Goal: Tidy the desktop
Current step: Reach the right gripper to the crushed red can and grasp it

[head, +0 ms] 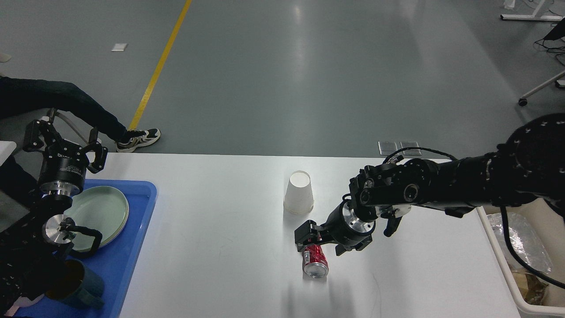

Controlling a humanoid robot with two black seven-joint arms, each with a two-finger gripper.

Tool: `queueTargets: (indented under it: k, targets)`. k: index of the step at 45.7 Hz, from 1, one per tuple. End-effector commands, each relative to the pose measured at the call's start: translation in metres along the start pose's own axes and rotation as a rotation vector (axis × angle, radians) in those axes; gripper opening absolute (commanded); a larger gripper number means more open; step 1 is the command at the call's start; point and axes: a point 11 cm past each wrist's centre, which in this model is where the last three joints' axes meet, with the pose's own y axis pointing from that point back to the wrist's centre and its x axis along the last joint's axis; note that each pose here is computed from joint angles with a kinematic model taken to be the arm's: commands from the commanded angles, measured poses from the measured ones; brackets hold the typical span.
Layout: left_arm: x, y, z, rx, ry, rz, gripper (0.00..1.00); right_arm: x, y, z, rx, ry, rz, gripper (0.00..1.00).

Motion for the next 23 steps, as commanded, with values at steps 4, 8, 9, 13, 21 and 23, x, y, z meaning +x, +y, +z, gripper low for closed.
queueTargets:
  k: [4,8,9,13,21,23]
  targets:
    - [0.000,0.000,0.000,-0.001,0.000,0.000,0.96,0.007,-0.018,-0.005,-0.002,-0.002,0.080,1.00]
    - [0.000,0.000,0.000,-0.001,0.000,0.000,0.96,0.013,-0.025,-0.004,-0.006,-0.012,0.118,1.00]
    - [0.000,0.000,0.000,0.001,0.000,0.000,0.96,0.013,-0.028,-0.004,-0.007,-0.013,0.119,1.00]
    - [0.000,0.000,0.000,0.001,0.000,0.000,0.96,0.008,-0.042,-0.002,-0.013,-0.018,0.115,1.00]
    - [0.000,0.000,0.000,-0.001,0.000,0.000,0.96,0.004,-0.061,0.005,-0.044,-0.034,0.123,1.00]
    - [0.000,0.000,0.000,0.001,0.000,0.000,0.96,0.004,-0.064,0.006,-0.048,-0.034,0.126,1.00]
